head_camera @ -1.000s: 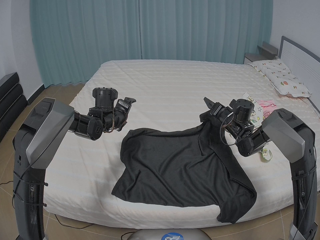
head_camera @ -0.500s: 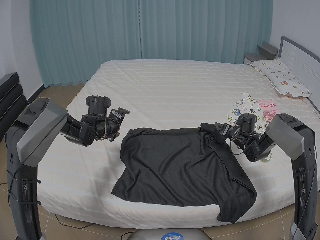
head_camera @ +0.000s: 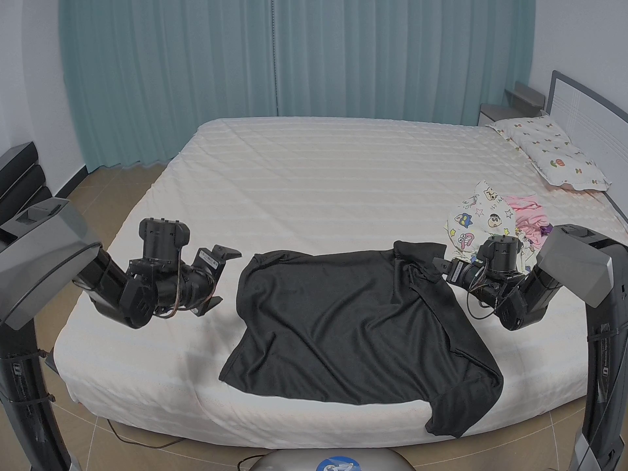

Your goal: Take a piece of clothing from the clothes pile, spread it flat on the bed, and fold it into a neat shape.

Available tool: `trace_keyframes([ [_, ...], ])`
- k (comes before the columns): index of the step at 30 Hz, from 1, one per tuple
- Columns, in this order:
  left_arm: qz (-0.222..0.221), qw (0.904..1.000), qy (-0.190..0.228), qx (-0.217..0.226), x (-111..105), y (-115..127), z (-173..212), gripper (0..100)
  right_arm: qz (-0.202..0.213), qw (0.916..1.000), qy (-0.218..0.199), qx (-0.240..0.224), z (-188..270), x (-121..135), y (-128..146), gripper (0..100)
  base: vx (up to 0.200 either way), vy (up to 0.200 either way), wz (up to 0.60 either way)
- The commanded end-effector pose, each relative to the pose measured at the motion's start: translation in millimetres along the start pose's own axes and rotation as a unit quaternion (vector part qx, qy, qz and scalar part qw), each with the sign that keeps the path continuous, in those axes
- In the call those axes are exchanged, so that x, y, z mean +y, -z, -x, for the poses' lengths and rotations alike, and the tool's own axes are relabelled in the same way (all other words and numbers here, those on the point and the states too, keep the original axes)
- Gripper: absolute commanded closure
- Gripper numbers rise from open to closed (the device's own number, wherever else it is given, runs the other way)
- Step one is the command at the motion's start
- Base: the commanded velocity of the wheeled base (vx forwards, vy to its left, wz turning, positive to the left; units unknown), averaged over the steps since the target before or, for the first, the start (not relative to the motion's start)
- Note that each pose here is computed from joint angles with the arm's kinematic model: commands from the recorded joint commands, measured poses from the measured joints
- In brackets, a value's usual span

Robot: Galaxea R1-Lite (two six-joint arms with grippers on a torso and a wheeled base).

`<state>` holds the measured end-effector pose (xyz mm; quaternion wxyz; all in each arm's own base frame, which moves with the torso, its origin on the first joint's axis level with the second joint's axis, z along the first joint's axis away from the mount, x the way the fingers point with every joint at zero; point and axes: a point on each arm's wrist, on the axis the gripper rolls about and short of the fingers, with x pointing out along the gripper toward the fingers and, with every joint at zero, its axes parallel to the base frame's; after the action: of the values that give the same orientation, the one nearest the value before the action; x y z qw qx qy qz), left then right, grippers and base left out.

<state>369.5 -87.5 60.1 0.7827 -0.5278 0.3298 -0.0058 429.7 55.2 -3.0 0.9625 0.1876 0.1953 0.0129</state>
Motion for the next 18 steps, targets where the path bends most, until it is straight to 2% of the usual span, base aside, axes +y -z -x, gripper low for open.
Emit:
trace_keyframes([
  [1,0.029,0.9995,0.010,0.007,10,13,21,0,0.011,0.9994,0.010,0.030,3,21,15,0,0.000,0.000,0.00],
  [8,0.035,0.9991,0.022,0.000,16,15,16,0,0.026,0.9979,0.023,0.054,-10,35,38,0,0.000,0.000,0.00],
  [18,0.036,0.9992,0.014,0.003,21,16,16,0,0.036,0.9948,0.048,0.082,-9,34,40,0,0.000,0.000,0.00],
])
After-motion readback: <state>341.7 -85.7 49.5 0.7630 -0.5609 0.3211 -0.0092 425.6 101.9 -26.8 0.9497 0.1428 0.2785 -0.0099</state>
